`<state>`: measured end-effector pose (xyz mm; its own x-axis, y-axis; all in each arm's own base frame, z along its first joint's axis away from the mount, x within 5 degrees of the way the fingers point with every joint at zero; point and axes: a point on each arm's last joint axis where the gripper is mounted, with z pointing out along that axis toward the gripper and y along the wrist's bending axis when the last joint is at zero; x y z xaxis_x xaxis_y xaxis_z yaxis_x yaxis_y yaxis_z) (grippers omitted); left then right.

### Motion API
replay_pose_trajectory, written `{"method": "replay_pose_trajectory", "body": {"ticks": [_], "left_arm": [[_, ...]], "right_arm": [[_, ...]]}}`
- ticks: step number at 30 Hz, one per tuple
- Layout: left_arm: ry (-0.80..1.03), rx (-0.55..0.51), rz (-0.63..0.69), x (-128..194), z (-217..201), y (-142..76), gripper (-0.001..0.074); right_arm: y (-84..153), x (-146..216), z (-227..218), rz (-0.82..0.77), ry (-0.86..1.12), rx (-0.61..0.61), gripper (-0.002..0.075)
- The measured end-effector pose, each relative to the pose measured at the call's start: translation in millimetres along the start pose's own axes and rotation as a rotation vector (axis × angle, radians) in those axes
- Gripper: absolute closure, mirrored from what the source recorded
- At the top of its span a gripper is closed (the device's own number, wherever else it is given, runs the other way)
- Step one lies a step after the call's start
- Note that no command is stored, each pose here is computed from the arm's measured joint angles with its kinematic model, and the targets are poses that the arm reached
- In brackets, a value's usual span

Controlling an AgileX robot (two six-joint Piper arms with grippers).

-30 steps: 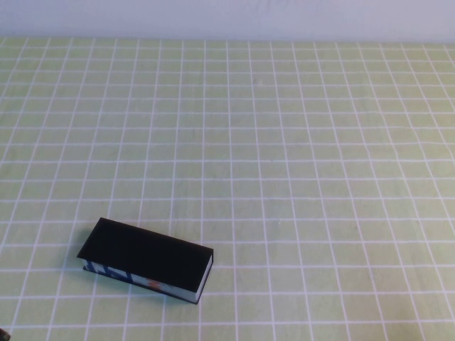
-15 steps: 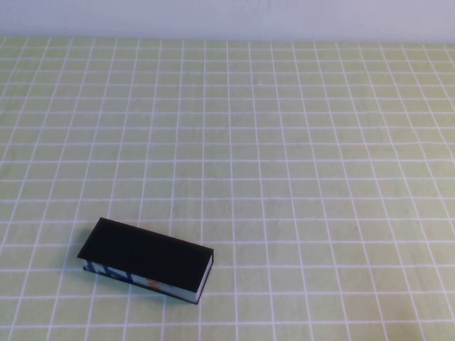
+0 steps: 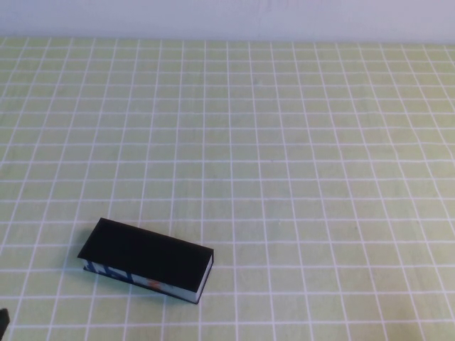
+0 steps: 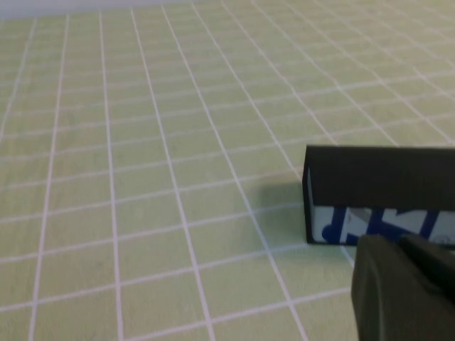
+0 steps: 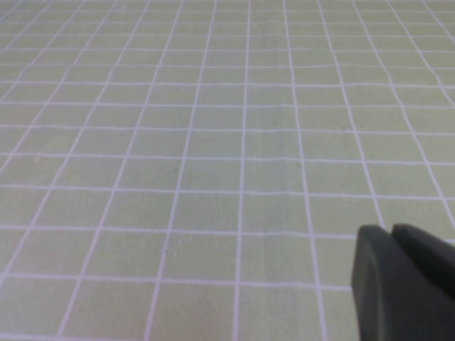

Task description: Return glasses to glasses case

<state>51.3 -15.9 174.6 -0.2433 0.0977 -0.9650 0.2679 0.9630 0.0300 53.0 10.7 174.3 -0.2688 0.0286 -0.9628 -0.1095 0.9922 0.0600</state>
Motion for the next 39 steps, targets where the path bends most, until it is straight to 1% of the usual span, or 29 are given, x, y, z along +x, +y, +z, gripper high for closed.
{"method": "replay_pose_trajectory", "body": {"ticks": [2, 6, 39], "left_arm": [[0.036, 0.009, -0.006, 3.3, -0.1, -0.8, 0.0738], [0.050, 0.018, -0.023, 4.6, -0.1, -1.7, 0.0738], [0.054, 0.020, -0.025, 4.9, -0.2, -1.9, 0.0738]], "right_arm": [[0.0, 0.0, 0.0, 0.000, 0.000, 0.000, 0.0737], [0.0, 0.0, 0.0, 0.000, 0.000, 0.000, 0.0737], [0.0, 0.0, 0.0, 0.000, 0.000, 0.000, 0.0737]]}}
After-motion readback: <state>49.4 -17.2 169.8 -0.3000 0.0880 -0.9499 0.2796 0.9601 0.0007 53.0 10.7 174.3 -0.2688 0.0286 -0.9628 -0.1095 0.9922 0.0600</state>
